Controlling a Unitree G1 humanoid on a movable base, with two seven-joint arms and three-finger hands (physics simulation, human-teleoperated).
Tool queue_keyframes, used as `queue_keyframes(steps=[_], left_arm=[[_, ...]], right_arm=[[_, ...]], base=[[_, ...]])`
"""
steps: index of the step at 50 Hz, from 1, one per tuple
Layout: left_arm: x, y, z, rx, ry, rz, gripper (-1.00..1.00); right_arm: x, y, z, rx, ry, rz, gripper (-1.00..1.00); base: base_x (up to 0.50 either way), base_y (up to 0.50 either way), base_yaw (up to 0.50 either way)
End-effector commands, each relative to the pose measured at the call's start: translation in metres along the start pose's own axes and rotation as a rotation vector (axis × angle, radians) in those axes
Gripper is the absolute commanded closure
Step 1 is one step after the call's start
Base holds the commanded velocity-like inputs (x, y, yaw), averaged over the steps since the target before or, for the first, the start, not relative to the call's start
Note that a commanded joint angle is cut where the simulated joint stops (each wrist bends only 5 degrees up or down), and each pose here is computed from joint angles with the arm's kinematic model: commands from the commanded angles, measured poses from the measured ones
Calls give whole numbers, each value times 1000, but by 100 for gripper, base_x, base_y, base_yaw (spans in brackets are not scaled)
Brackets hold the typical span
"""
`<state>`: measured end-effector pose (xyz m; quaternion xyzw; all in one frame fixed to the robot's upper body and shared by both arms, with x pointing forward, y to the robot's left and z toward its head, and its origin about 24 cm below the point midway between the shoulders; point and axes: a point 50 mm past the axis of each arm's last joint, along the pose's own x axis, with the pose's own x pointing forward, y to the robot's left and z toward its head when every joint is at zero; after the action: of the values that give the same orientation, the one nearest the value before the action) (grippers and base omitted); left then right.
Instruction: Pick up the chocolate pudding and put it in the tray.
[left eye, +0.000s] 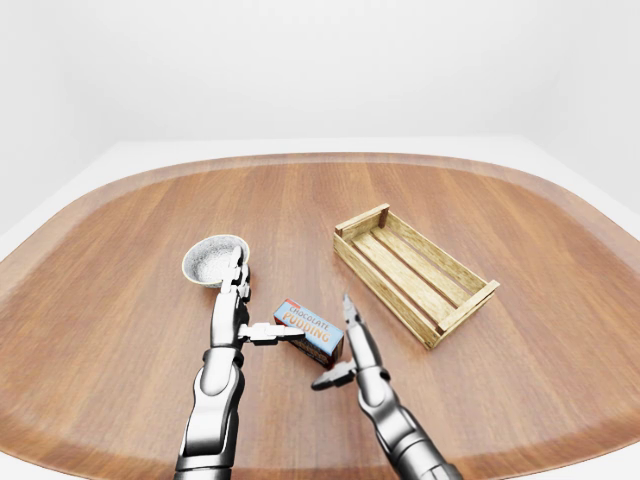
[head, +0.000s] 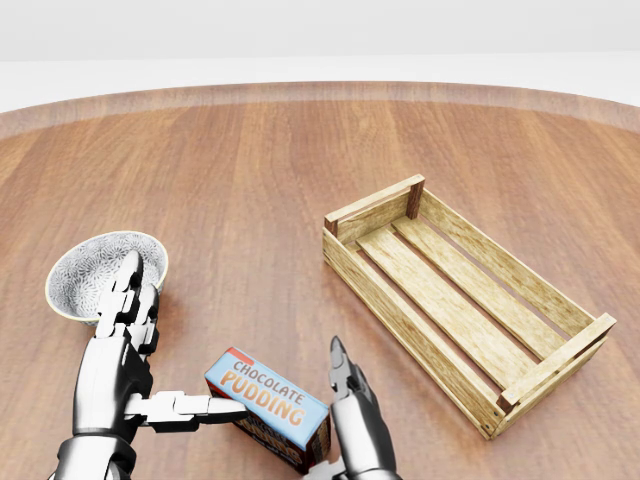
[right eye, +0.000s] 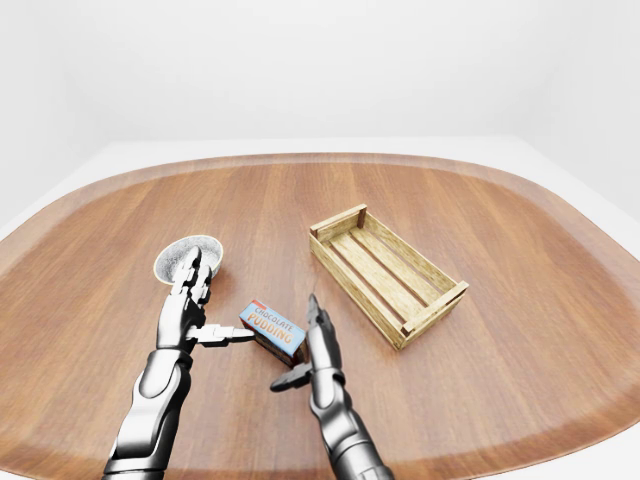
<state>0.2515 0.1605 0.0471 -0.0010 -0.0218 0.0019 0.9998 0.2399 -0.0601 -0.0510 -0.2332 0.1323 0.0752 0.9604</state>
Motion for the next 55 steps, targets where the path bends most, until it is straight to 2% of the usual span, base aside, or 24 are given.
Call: queue_keyframes(steps=[1,2,3,4,17,19,26,27,34,41,42,44,46,48,49,55], left_arm=[[1,-1,-1,-17,10,-14,-100],[1,-1,-1,-17,11,-14,-100],[1,-1,-1,-17,11,-14,-100],[1,-1,-1,-17,11,-14,-100],[1,-1,-1,-17,10,-14,-100],[1,-1,-1,-17,10,-14,-100],[1,-1,-1,-17,10,-14,-100],[1,-1,-1,-17,11,-13,-100],[1,-1,-1,-17,11,-14,-100],[1,-1,-1,-17,11,-14,-100],[1,-1,-1,-17,10,-14,-100],[1,-1,-1,-17,10,-14,-100],[1,-1,-1,-17,10,-14,-100],[1,-1,-1,-17,10,-14,-100],[1,-1,-1,-17,10,-14,-100],[1,-1,-1,-17,10,-14,-100]], right_arm=[[4,3,1,-26,6,2,-100],[4,3,1,-30,4,2,-96],[4,3,1,-31,3,0,31],[4,3,1,-34,4,-1,100],[3,4,-3,-48,18,-6,100],[4,5,-15,-103,61,-20,100],[4,3,-6,-54,33,-9,100],[4,4,-17,-106,74,-25,100],[1,-1,3,4,-8,-12,100],[-2,-9,15,37,-71,-41,100],[0,-7,3,-3,-21,-55,100],[-2,-12,18,56,-84,-49,100],[-3,-14,22,63,-102,-56,100],[-4,-16,25,67,-115,-61,100],[-2,-14,14,38,-73,-71,100],[-2,-19,26,74,-120,-75,100]], base=[[0,0,0],[0,0,0],[0,0,0],[0,0,0],[0,0,0],[0,0,0],[0,0,0],[0,0,0],[0,0,0],[0,0,0],[0,0,0],[0,0,0],[0,0,0],[0,0,0],[0,0,0],[0,0,0]])
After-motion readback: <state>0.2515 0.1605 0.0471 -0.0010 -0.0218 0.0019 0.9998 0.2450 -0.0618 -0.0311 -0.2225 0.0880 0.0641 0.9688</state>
